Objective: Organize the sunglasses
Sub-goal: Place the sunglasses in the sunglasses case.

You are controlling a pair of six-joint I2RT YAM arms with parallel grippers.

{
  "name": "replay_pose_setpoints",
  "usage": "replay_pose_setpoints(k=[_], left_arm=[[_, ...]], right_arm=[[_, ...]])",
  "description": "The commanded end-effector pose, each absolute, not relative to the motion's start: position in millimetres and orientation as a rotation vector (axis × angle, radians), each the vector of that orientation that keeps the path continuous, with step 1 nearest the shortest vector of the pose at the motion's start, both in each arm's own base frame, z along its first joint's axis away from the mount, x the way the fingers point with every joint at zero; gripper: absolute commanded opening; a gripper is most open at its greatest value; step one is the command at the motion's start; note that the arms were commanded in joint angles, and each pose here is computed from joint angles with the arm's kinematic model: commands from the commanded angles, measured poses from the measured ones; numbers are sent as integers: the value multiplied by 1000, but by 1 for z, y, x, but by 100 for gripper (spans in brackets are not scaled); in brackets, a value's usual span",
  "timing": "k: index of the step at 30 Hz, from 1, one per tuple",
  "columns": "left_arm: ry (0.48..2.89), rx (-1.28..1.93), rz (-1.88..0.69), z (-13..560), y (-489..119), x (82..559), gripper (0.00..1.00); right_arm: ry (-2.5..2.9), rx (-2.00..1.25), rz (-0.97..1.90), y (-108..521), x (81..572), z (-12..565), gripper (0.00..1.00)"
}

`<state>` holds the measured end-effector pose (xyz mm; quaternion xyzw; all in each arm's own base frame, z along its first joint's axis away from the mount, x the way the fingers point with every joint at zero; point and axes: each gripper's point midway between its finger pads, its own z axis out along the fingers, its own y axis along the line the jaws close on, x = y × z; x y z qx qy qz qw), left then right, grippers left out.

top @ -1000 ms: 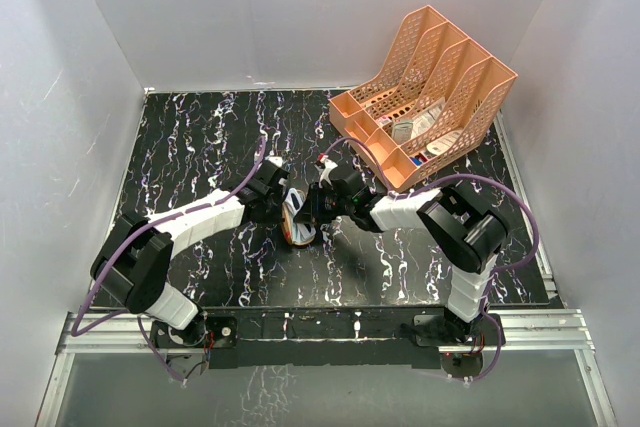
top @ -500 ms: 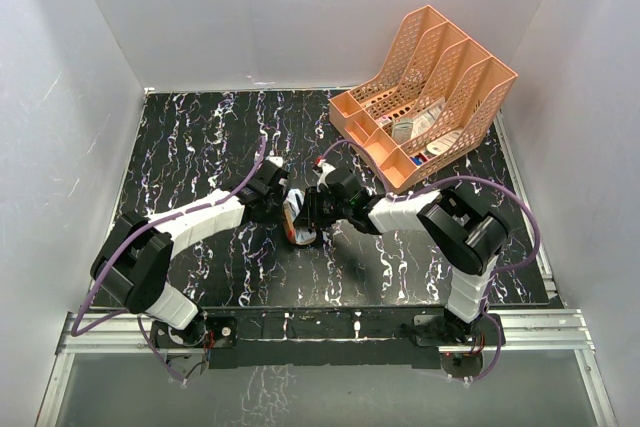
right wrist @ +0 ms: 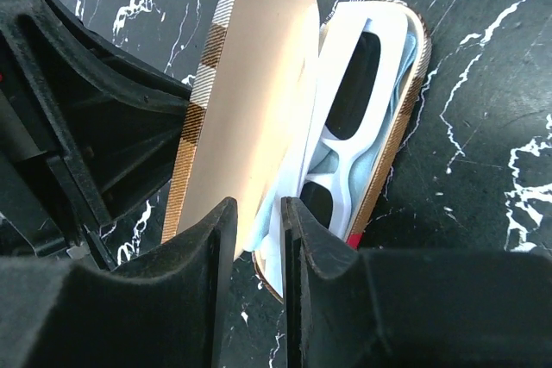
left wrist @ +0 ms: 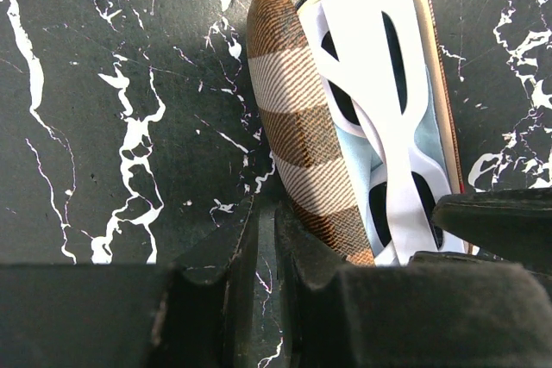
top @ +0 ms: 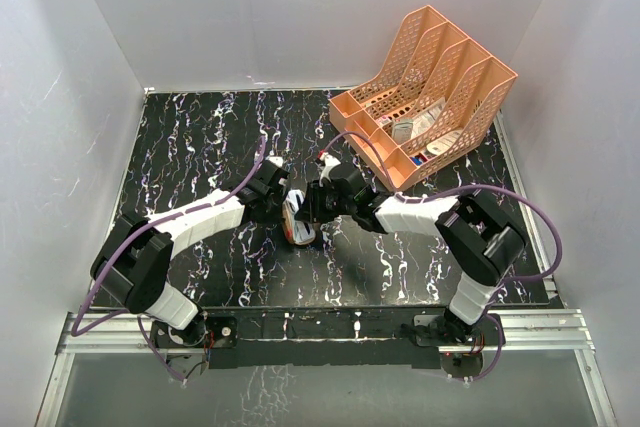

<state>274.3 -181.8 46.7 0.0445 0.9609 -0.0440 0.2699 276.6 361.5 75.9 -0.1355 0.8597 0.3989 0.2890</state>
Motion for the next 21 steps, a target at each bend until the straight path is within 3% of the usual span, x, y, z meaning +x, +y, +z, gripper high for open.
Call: replay_pose_setpoints(k=[1,10,16,21], left_arm=[[2565,118,-150,55,-185,273,13],[2562,119,-158,57,-186,275,13],[2561,121,-155,58,-186,275,13],[2556,124,-153,61,-186,277,13]], right_arm=[[2197,-369,1013,360,292,108,26],[2201,-342,932,346,300,107,25],[2193,-308,901,338,308,106,2],[2192,-306,901,337,309,104,0]])
